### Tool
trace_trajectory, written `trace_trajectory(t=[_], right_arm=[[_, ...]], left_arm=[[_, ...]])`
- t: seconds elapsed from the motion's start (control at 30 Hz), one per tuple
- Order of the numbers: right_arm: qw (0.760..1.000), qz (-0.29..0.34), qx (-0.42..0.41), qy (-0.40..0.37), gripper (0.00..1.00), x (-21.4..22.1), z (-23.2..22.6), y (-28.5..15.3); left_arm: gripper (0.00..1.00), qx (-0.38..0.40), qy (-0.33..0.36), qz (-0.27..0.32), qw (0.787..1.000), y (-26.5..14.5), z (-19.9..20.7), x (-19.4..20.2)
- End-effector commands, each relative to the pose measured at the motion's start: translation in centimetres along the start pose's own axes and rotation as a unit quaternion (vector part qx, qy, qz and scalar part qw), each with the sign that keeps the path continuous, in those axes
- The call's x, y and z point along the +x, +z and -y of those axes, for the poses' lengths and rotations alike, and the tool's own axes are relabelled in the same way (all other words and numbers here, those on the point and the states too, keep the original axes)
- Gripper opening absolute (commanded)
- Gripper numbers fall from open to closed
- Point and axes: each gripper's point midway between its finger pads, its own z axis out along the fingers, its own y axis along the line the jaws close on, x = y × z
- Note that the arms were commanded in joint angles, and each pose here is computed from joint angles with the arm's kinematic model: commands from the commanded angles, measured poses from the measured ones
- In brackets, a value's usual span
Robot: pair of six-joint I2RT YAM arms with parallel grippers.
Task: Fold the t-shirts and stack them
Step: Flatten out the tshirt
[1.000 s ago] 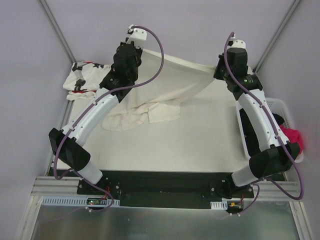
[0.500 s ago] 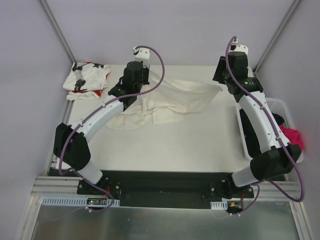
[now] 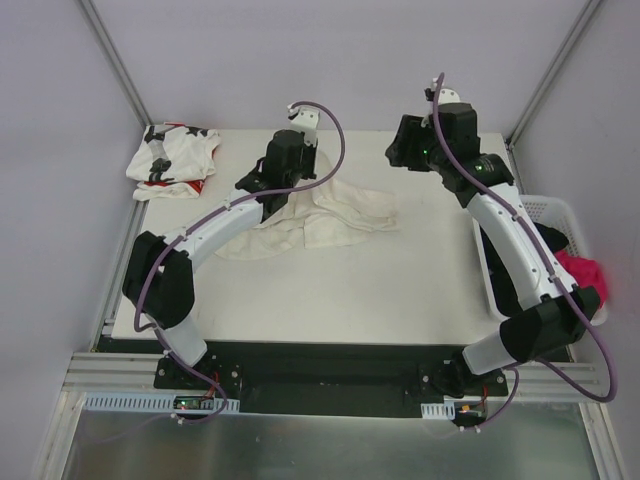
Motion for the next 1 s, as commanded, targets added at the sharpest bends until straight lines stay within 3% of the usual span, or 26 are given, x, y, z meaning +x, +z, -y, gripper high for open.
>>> trace_trajectory(t=[0.0, 0.23, 0.47, 0.63, 0.9, 0.97], right_arm=[[0.996, -0.026, -0.082, 0.025, 0.59, 1.7, -3.4, 1.3], [0.994, -0.011, -0.102, 0.048, 0.57, 1.2, -4.3, 0.7], [0.997, 0.016, -0.072, 0.036, 0.57, -0.1, -3.0, -1.0], [0.997, 0.032, -0.055, 0.033, 0.57, -1.0, -1.5, -2.5], [0.996, 0.059, -0.043, 0.047, 0.57, -2.3, 0.7, -4.7], [0.996, 0.067, -0.039, 0.05, 0.57, -2.6, 1.2, -5.2]], left_arm=[[0.0, 0.036, -0.019, 0.046, 0.998, -0.2, 1.7, -2.4], [0.0, 0.124, -0.076, 0.039, 0.989, 1.6, 5.9, -1.2], [0.0, 0.219, -0.084, -0.006, 0.972, 4.5, 13.8, 1.8], [0.0, 0.282, -0.069, -0.042, 0.956, 4.0, 19.8, 3.6], [0.0, 0.321, -0.073, -0.104, 0.939, 3.5, 23.7, 8.9], [0.15, 0.325, -0.069, -0.117, 0.936, 3.4, 24.4, 10.2]])
